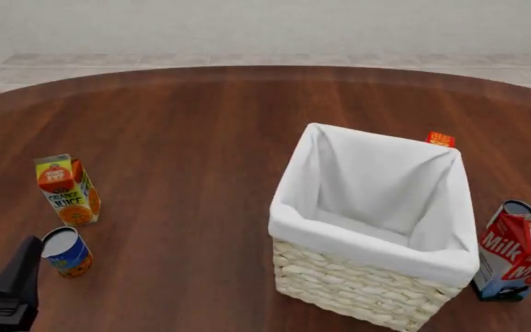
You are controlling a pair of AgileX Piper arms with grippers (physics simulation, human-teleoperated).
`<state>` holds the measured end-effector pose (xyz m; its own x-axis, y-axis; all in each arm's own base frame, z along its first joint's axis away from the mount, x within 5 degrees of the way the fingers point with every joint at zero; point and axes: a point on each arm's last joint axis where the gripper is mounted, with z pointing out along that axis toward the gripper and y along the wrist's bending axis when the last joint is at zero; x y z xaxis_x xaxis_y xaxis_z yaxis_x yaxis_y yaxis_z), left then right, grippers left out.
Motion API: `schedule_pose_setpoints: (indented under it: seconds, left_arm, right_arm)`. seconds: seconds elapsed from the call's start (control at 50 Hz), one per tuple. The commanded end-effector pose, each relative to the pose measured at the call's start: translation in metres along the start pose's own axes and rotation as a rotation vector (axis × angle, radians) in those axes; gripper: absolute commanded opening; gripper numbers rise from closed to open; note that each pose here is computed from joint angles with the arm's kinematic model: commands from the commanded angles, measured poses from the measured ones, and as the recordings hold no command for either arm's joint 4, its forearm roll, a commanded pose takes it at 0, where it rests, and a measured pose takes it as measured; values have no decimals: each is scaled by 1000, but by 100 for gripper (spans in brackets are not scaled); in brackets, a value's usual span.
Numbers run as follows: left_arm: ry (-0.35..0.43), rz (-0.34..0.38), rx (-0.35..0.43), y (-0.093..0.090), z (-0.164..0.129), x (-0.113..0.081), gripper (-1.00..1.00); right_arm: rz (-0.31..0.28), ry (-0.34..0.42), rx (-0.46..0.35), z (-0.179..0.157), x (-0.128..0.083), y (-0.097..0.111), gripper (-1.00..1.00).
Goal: Pick up the tomato sauce, and put it in the basket.
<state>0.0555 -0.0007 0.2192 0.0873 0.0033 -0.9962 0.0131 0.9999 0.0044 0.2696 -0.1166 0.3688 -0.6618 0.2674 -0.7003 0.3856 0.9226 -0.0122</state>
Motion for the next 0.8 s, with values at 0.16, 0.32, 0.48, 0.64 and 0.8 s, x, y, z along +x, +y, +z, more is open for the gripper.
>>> schedule_pose_setpoints:
  seconds: [0.16, 0.32, 0.48, 0.64, 0.8]
  left_arm:
    - [0, 0, 0, 0, 0, 3, 100]
    - [0, 0, 0, 0, 0, 3, 100]
    - [0, 0, 0, 0, 0, 3, 100]
    - [0, 0, 0, 0, 0, 3, 100]
    - [0, 0, 0, 0, 0, 3, 100]
  right_arm:
    - [1, 29, 5, 27, 7, -2, 100]
    - [2, 32, 1, 38, 7, -1, 100]
    - [2, 36, 5, 45, 6, -2, 100]
    - [4, 44, 7, 57, 9, -4, 100]
    - [5, 65, 16, 68, 14, -8, 100]
